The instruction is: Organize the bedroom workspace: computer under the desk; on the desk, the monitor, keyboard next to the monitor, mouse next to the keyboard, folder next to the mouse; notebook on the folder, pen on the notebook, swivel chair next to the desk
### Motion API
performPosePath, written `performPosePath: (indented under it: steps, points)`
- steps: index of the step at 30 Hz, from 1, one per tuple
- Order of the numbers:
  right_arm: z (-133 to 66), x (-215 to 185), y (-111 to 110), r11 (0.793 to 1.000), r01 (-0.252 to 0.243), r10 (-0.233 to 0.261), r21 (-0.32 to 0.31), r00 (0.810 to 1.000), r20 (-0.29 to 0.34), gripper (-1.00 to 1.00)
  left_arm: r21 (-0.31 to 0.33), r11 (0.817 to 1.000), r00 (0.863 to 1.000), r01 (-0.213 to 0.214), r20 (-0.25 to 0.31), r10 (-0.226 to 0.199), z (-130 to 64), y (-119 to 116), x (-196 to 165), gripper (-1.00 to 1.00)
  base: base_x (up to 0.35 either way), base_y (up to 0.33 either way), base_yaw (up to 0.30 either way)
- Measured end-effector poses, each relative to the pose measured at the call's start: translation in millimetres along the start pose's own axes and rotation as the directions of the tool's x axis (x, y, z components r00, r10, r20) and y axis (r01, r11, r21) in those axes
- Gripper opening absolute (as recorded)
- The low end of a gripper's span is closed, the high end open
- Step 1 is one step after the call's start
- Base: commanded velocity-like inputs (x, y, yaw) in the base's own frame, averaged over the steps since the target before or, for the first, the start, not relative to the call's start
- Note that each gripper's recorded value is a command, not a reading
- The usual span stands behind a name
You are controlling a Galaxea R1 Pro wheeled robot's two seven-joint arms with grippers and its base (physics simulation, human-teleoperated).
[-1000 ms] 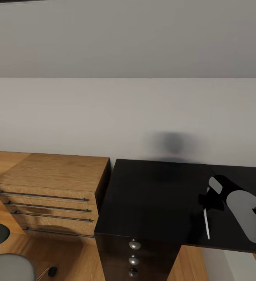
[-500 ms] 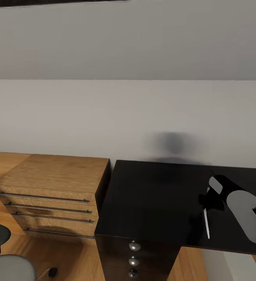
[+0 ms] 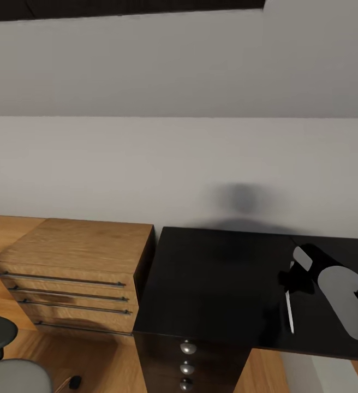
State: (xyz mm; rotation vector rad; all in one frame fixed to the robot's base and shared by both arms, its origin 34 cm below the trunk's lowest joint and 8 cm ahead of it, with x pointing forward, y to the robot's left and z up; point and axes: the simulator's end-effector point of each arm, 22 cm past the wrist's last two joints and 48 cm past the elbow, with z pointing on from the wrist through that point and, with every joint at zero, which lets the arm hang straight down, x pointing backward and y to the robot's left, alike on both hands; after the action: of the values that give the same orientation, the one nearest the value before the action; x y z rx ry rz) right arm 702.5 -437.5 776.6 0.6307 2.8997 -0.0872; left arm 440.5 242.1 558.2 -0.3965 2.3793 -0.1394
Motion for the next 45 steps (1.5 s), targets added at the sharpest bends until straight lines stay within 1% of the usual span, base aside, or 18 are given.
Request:
performPosePath:
  steps: [3, 6, 10, 14, 15, 18, 20, 21, 23, 25, 28, 29, 31, 34, 37, 38, 45]
  points:
    - [-8.1, -5.9, 0.0, 1.0, -0.001, 0.001, -0.002, 1.0, 0.012, -1.0, 0.0, 1.0, 1.0, 0.0, 0.0, 0.0, -3.5, -1.0, -3.0, 1.0, 0.0, 0.0, 0.0]
    - [-24.1, -21.4, 0.5, 1.0, 0.003, -0.003, -0.004, 0.999, 0.049, -1.0, 0.0, 1.0, 1.0, 0.0, 0.0, 0.0, -7.1, -2.1, -5.9, 1.0, 0.0, 0.0, 0.0]
    - [-43.0, -36.1, -9.2, 1.0, 0.002, -0.002, 0.005, 0.997, 0.077, -1.0, 0.0, 1.0, 1.0, 0.001, 0.0, -0.001, -11.8, -3.5, -9.7, 1.0, 0.0, 0.0, 0.0]
    - [-57.7, -47.0, -27.2, 1.0, -0.013, 0.011, 0.022, 0.995, 0.097, -1.0, 0.0, 1.0, 1.0, 0.0, -0.001, 0.0, -16.4, -4.4, -13.3, 1.0, 0.0, 0.0, 0.0]
    - [-62.3, -50.9, -39.0, 0.999, -0.022, 0.018, 0.036, 0.994, 0.105, -1.0, 0.0, 1.0, 1.0, 0.0, -0.001, 0.0, -17.6, -4.6, -14.2, 1.0, 0.0, 0.0, 0.0]
    - [-70.6, -55.8, -54.9, 0.998, -0.04, 0.035, 0.047, 0.993, 0.114, -1.0, -0.002, 1.0, 1.0, 0.001, -0.001, -0.001, -21.0, -5.2, -16.8, 1.0, 0.0, 0.0, 0.0]
    - [-72.8, -58.1, -64.8, 0.997, -0.05, 0.043, 0.056, 0.992, 0.12, -1.0, -0.002, 1.0, 1.0, 0.001, -0.001, -0.001, -21.0, -5.1, -16.9, 1.0, 0.0, 0.0, 0.0]
    - [-74.7, -59.8, -74.2, 0.996, -0.054, 0.045, 0.071, 0.991, 0.124, -1.0, -0.002, 1.0, 1.0, 0.001, -0.001, -0.001, -21.0, -5.1, -17.0, 1.0, 0.0, 0.0, 0.0]
    - [-76.2, -61.0, -81.6, 0.995, -0.053, 0.042, 0.086, 0.991, 0.128, -1.0, -0.002, 1.0, 1.0, 0.001, 0.0, -0.001, -21.0, -5.1, -17.2, 1.0, 0.0, 0.0, -0.013]
    - [-77.7, -61.9, -88.1, 0.993, -0.041, 0.026, 0.11, 0.991, 0.131, -1.0, -0.001, 1.0, 1.0, 0.001, 0.0, -0.001, -21.0, -5.3, -17.5, 1.0, 0.0, 0.0, -0.051]
    - [-79.8, -62.7, -96.0, 0.988, -0.009, -0.012, 0.156, 0.991, 0.132, -1.0, 0.0, 1.0, 1.0, 0.001, 0.002, -0.001, -21.1, -5.6, -18.1, 1.0, 0.0, 0.0, -0.104]
    - [-80.7, -63.2, -99.2, 0.983, 0.016, -0.041, 0.183, 0.991, 0.13, -1.0, 0.0, 1.0, 1.0, 0.001, 0.002, -0.001, -21.1, -5.7, -18.3, 1.0, 0.0, 0.0, -0.136]
    - [-81.6, -63.5, -99.3, 0.979, 0.045, -0.071, 0.199, 0.989, 0.128, -1.0, 0.0, 1.0, 1.0, 0.001, 0.003, -0.001, -21.2, -5.9, -18.8, 1.0, 0.0, 0.0, -0.147]
    - [-81.8, -63.3, -94.0, 0.978, 0.085, -0.11, 0.191, 0.986, 0.125, -1.0, -0.001, 1.0, 1.0, 0.002, 0.002, -0.002, -21.5, -5.3, -17.9, 1.0, 0.0, 0.0, -0.158]
    - [-81.8, -62.6, -86.3, 0.978, 0.12, -0.141, 0.168, 0.982, 0.122, -1.0, -0.003, 1.0, 1.0, 0.002, -0.003, -0.002, -22.0, -4.2, -15.5, 1.0, -0.035, 0.0, -0.166]
    - [-81.5, -61.9, -84.3, 0.978, 0.139, -0.158, 0.157, 0.98, 0.119, -1.0, -0.005, 1.0, 1.0, 0.002, -0.006, -0.002, -22.1, -3.7, -14.1, 1.0, -0.111, 0.0, -0.169]
    - [-85.4, -60.1, -86.7, 0.973, 0.192, -0.206, 0.126, 0.972, 0.112, -1.0, -0.003, 1.0, 1.0, 0.0, -0.004, -0.001, -22.5, -4.1, -14.7, 1.0, -0.219, 0.0, -0.168]
